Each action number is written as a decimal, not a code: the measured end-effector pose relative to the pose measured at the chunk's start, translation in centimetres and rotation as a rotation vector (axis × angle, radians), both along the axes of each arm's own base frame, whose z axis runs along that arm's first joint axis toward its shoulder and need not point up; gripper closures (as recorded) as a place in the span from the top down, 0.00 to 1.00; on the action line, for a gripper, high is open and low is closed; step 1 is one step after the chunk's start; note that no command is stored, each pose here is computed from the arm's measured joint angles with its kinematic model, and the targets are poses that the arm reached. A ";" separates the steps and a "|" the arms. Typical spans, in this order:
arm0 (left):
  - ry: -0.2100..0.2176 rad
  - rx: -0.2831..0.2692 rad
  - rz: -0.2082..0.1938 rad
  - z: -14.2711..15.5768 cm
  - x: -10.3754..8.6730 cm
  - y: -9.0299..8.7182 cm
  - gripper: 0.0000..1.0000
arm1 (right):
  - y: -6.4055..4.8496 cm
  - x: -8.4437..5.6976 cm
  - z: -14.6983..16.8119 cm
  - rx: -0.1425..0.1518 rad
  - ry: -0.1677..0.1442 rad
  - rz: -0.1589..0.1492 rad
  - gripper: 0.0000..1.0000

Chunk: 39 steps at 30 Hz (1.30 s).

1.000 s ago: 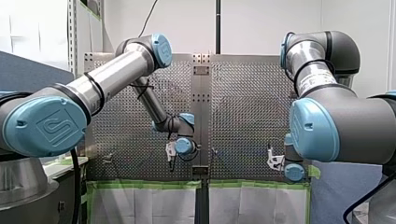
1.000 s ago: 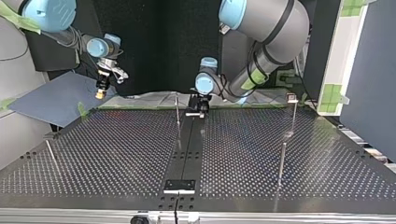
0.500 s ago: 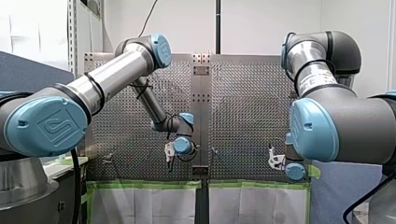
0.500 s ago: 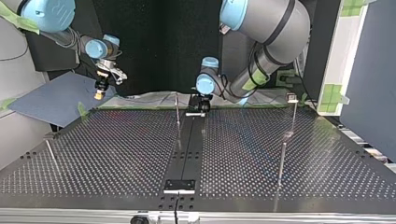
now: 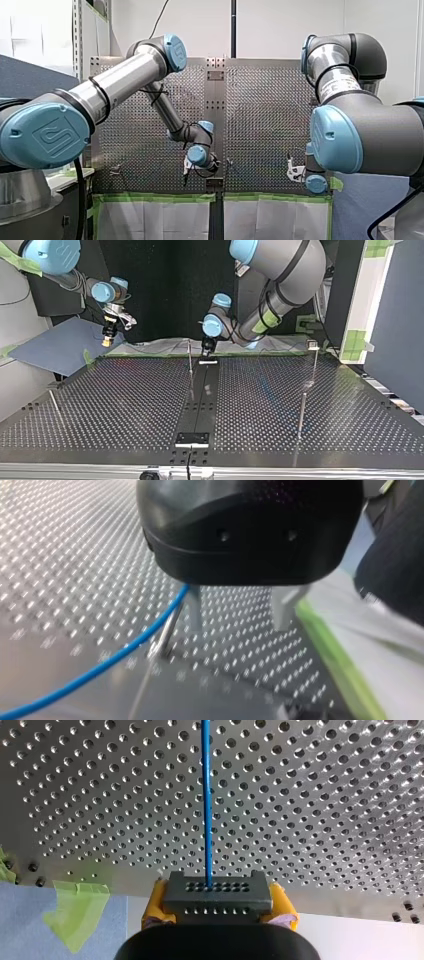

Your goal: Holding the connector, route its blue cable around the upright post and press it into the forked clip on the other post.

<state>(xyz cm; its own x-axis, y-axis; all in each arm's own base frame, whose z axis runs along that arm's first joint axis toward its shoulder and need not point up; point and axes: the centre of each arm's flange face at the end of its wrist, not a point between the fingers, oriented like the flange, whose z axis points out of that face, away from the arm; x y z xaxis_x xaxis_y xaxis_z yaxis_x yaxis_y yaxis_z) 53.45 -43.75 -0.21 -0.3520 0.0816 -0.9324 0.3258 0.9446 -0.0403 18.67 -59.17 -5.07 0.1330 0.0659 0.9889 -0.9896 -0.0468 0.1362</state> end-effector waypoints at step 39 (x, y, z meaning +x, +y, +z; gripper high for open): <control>0.037 0.027 -0.066 1.2 -3.7 -2.6 1.00 | 0.2 -0.4 -0.2 -0.001 -0.017 0.008 0.00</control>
